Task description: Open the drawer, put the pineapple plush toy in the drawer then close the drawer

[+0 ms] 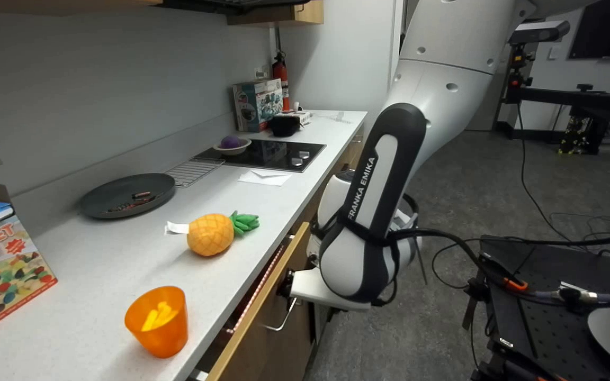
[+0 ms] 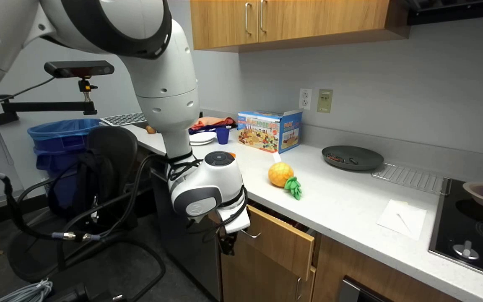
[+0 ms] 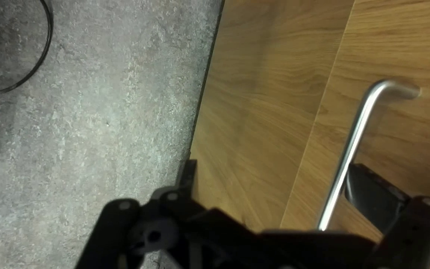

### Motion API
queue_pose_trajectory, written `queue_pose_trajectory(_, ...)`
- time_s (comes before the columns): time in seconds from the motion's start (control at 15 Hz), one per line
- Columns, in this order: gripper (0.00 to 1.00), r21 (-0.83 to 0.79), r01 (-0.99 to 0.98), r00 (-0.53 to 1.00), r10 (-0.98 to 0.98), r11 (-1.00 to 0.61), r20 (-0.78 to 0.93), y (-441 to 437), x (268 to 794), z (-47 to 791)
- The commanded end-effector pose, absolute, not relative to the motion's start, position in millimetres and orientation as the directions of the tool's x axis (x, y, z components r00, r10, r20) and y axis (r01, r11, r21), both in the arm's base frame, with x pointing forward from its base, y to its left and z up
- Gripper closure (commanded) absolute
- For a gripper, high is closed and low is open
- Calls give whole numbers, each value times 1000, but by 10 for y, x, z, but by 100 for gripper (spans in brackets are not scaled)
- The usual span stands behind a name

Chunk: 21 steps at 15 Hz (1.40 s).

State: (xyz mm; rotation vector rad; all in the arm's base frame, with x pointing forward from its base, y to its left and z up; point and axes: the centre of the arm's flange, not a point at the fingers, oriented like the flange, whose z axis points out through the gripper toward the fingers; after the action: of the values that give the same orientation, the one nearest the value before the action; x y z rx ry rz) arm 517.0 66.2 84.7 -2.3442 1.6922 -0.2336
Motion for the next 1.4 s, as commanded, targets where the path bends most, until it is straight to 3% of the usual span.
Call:
queue_pose_trajectory(0.0, 0, -217, -945, 268, -960, -246, -77, 616, 4475, 501)
queue_pose_trajectory(0.33, 0, -215, -955, 225, -972, -206, -68, 521, 3970, 593)
queue_pose_trajectory(0.67, 0, -161, -951, 277, -959, -265, -55, 372, 3680, 859)
queue_pose_trajectory(1.07, 0, -83, -924, 376, -927, -374, -4, -98, 3586, 1468)
queue_pose_trajectory(1.33, 0, -116, -828, 544, -836, -548, 66, -457, 3930, 2060)
